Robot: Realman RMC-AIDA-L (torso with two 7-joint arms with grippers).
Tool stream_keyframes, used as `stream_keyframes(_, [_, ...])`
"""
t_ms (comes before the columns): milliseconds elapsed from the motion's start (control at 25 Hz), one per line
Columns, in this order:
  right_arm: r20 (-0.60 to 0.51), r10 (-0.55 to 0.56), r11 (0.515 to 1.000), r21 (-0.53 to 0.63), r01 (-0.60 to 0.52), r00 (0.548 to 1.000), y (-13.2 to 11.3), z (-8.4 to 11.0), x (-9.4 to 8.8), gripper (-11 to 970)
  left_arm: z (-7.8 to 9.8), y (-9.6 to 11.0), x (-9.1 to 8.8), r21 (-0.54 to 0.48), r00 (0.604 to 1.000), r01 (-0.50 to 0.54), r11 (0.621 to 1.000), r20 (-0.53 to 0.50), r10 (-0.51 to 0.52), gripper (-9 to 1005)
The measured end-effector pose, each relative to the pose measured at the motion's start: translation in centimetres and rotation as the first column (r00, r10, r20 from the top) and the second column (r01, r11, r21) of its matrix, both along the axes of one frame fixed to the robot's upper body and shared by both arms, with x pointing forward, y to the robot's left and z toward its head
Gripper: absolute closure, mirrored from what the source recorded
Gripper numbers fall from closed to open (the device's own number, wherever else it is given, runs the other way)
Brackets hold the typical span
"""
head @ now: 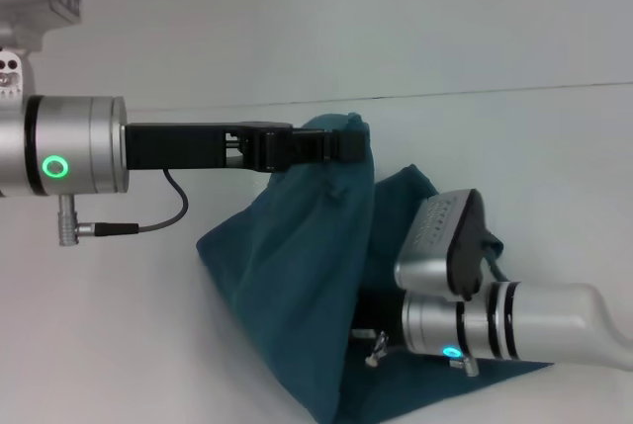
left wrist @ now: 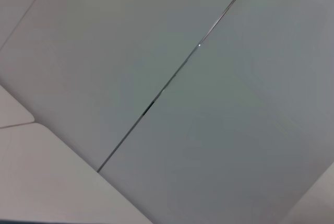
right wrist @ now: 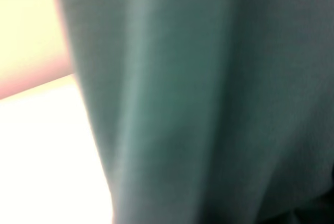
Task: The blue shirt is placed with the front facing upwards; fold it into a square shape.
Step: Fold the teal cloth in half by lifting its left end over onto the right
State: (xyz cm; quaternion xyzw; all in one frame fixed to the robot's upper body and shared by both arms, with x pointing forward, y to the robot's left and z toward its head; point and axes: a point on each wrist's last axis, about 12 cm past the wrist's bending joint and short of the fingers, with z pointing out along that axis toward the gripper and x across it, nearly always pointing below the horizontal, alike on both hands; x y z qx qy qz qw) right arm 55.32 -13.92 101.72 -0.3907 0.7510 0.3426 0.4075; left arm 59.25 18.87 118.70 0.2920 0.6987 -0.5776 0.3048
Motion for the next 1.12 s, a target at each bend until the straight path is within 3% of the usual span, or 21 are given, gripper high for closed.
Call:
stream_keyframes(360, [0.011,0.076,0.996,-0.044,-0.076,0.997,2.7,0.1,-0.4,949,0.1,0.2,0.1,0.002,1.000,-0.009,1.000,0.008,0.009,966])
stream_keyframes(640, [0.032,0.052,0.998,-0.048,-0.051,0.998,3.7,0.7,0.5,948,0.0,0.3,0.1,0.003,1.000,-0.012,1.000,0.008,0.012,965])
stream_keyframes(1120, [0.027,-0.074,0.997,0.010,0.074,0.997,-0.2,0.0,0.4,947,-0.1,-0.1,0.4,0.002,0.999,-0.040,0.999,0.013,0.040,965])
